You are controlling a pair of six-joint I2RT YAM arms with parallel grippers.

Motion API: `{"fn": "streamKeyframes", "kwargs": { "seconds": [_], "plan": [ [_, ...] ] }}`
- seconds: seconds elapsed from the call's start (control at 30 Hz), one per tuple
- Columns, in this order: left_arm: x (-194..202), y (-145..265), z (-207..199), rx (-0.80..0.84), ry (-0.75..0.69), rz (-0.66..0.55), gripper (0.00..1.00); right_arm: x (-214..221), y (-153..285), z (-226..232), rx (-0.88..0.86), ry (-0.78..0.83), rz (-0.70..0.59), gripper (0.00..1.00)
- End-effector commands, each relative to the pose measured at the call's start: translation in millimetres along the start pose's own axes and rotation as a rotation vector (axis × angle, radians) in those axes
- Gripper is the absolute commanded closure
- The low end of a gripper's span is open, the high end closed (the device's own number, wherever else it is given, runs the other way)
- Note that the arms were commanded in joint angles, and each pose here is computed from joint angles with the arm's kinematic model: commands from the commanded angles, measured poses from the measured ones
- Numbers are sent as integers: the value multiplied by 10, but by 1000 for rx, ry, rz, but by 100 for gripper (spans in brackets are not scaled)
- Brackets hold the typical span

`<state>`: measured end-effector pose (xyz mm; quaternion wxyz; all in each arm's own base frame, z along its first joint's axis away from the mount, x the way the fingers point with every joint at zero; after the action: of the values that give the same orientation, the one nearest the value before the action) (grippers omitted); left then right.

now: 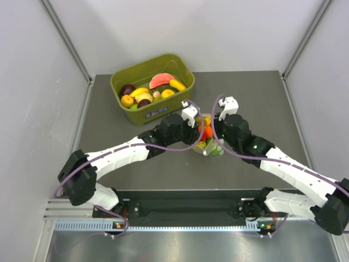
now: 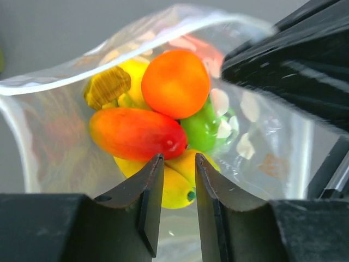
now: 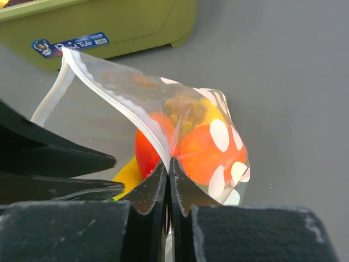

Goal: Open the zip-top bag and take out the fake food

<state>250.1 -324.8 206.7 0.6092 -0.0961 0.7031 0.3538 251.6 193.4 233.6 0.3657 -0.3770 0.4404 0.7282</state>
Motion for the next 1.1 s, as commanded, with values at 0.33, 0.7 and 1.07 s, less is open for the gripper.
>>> {"fn": "streamKeyframes", "kwargs": {
  "seconds": [0.33,0.7,1.07],
  "plan": [
    [-65,-107,-3,4,-18,-6,62,-80,38,108,-46,-18,-33,100],
    [264,-57,-34,26,-20,147,56,-52,-19,119,-40,-11,-20,100],
    [406,-7,-65,35,-32,236,48,-14,-55,110,-34,-4,-12,100]
  ]
}}
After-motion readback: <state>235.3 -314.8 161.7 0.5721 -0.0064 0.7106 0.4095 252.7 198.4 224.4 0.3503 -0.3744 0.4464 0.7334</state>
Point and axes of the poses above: each gripper's point midway between its finger pads, its own y axis back along the fingers, its own z axis along the line the jaws close on, x = y × z, the point moved 4 cm from there along y, back along the fingers, and after that the axes turned 12 degrees about -y, right-handed, at the moved point
